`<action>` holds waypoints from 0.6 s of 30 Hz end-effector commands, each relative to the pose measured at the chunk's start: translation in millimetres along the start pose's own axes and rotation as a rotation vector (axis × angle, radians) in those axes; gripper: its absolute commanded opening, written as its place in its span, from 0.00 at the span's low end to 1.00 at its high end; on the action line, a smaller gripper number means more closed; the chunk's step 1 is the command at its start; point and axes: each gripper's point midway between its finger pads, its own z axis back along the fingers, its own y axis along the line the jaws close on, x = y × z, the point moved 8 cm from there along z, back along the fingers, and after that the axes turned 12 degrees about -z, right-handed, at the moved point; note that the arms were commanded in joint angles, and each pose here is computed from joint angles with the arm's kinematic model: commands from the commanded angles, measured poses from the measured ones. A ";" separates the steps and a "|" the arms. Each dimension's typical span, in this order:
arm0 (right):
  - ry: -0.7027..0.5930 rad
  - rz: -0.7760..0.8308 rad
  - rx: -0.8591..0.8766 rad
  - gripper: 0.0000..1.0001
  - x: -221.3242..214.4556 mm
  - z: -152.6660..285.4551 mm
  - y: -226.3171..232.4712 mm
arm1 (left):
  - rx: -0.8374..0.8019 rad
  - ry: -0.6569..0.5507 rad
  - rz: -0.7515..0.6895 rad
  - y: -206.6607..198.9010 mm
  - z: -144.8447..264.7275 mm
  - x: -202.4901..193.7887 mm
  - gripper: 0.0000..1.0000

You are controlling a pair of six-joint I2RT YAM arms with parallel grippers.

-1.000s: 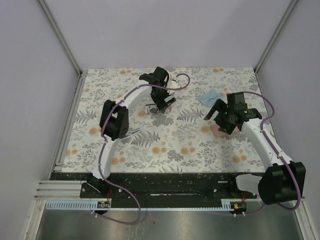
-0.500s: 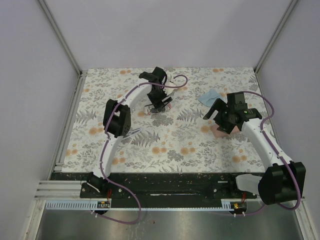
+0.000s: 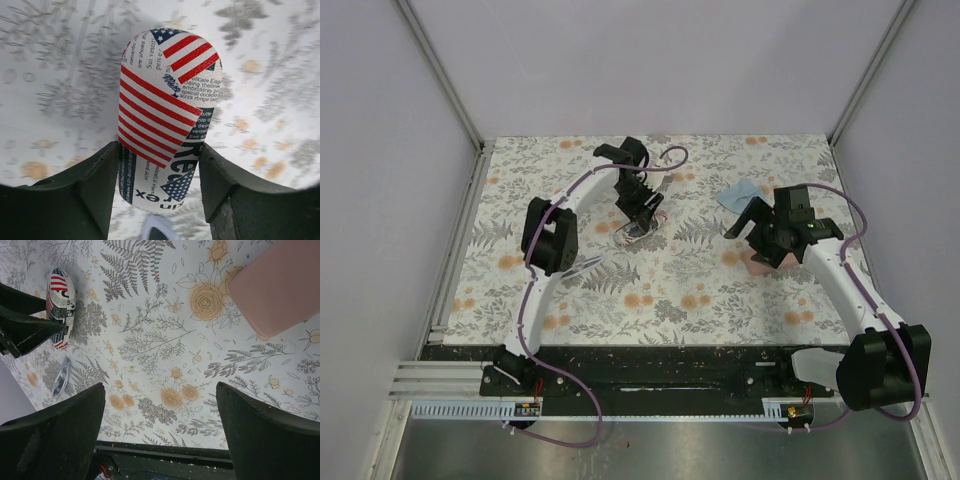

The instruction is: Organize the sunglasses

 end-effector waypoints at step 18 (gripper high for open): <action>0.163 0.307 0.938 0.99 -26.3 37.9 58.7 | -0.669 -1.002 0.602 -128.2 110.0 41.8 0.09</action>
